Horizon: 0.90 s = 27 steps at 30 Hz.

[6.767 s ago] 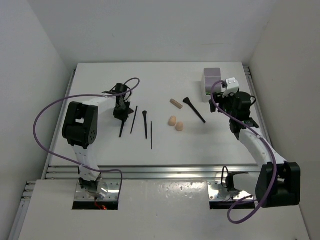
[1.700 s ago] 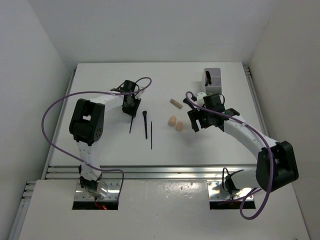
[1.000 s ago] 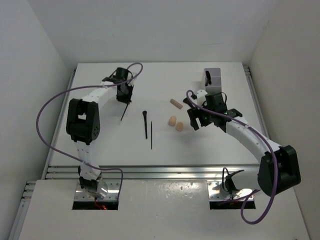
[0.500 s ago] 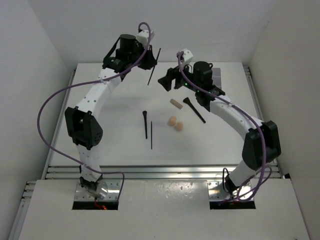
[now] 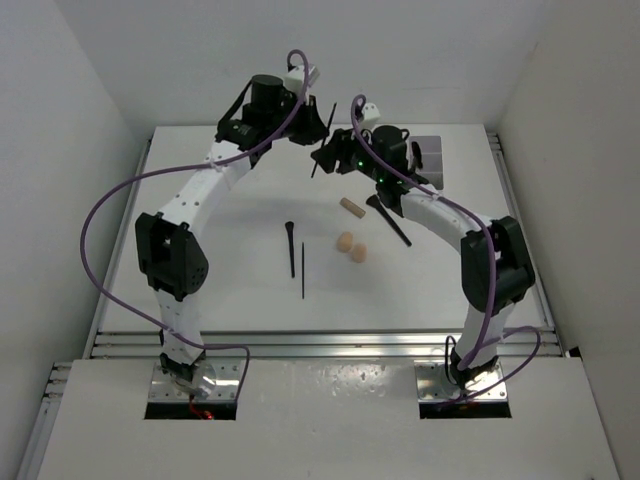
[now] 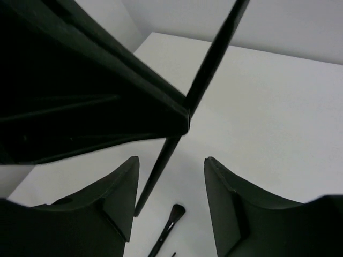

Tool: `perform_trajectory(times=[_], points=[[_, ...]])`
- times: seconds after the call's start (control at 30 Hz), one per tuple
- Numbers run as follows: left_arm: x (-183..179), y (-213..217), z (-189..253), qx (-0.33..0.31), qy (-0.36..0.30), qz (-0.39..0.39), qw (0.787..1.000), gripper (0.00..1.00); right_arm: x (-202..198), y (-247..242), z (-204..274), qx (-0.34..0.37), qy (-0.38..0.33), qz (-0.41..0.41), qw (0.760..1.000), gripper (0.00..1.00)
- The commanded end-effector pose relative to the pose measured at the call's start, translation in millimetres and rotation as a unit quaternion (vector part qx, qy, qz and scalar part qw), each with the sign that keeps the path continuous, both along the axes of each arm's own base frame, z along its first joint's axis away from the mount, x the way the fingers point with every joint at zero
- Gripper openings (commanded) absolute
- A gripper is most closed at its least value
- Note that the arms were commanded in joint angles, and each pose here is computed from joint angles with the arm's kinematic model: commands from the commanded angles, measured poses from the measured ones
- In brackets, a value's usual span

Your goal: Organize the makeup

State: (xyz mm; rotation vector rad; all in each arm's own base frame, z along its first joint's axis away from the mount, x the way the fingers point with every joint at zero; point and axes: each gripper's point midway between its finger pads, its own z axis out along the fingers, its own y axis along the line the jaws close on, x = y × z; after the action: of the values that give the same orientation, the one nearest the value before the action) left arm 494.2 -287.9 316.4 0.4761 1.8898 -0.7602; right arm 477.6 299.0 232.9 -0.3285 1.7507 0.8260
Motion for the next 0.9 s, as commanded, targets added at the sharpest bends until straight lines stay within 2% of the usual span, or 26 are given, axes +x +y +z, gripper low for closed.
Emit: perform_trajectory(times=[0.0,0.1,0.17,0.2,0.23,0.27,0.3,0.4,0.47,0.5,0.63,0.7,0.83,0.87], points=[[-0.1,-6.9,-6.6,-0.017,0.010,-0.005,1.000,0.00,13.3,4.8,35.0,0.060,-0.042,-0.007,0.997,0.52],[-1.5,-6.3,-19.0,-0.011,0.023,-0.005,1.000,0.00,16.5,6.9,35.3,0.065,-0.040,-0.003,0.997,0.45],[-1.5,-6.3,-19.1,-0.011,0.023,-0.005,1.000,0.00,16.5,8.2,33.1,0.062,-0.035,0.001,0.997,0.36],[-2.9,-7.6,-18.7,-0.015,0.027,-0.008,0.999,0.00,16.6,9.7,26.2,0.060,-0.028,0.004,0.998,0.27],[-2.9,-7.6,-18.7,-0.016,0.027,-0.008,0.999,0.00,17.5,9.1,24.0,0.059,-0.026,0.003,0.998,0.27],[-1.4,-8.3,-23.7,-0.014,0.031,-0.008,0.999,0.00,19.9,5.9,22.6,0.065,-0.019,-0.002,0.998,0.17],[-1.4,-8.3,-23.7,-0.014,0.031,-0.008,0.999,0.00,19.2,7.8,21.3,0.065,-0.017,0.000,0.998,0.12],[-5.5,-10.4,-31.2,-0.014,0.042,-0.018,0.999,0.00,23.9,-2.3,17.0,0.074,-0.016,-0.011,0.997,0.01],[-10.2,-13.1,-35.9,-0.010,0.042,-0.038,0.998,0.27,29.7,-15.0,23.3,0.077,-0.032,-0.023,0.996,0.00],[-11.4,-14.0,-35.8,-0.008,0.039,-0.044,0.998,0.51,30.3,-20.2,18.1,0.074,-0.030,-0.028,0.996,0.00],[-4.1,1.5,-32.2,0.010,0.021,-0.044,0.999,0.92,45.4,-60.0,38.8,0.048,-0.084,-0.055,0.994,0.00],[5.2,17.0,-20.0,0.017,0.001,-0.023,1.000,0.97,56.2,-87.9,55.4,0.032,-0.115,-0.075,0.990,0.00],[18.7,47.6,-13.9,0.033,-0.014,0.007,0.999,0.99,66.6,-137.9,78.0,-0.024,-0.181,-0.105,0.978,0.00],[16.7,54.4,-14.3,0.043,-0.013,0.007,0.999,0.99,64.9,-149.8,92.5,-0.054,-0.218,-0.112,0.968,0.00]])
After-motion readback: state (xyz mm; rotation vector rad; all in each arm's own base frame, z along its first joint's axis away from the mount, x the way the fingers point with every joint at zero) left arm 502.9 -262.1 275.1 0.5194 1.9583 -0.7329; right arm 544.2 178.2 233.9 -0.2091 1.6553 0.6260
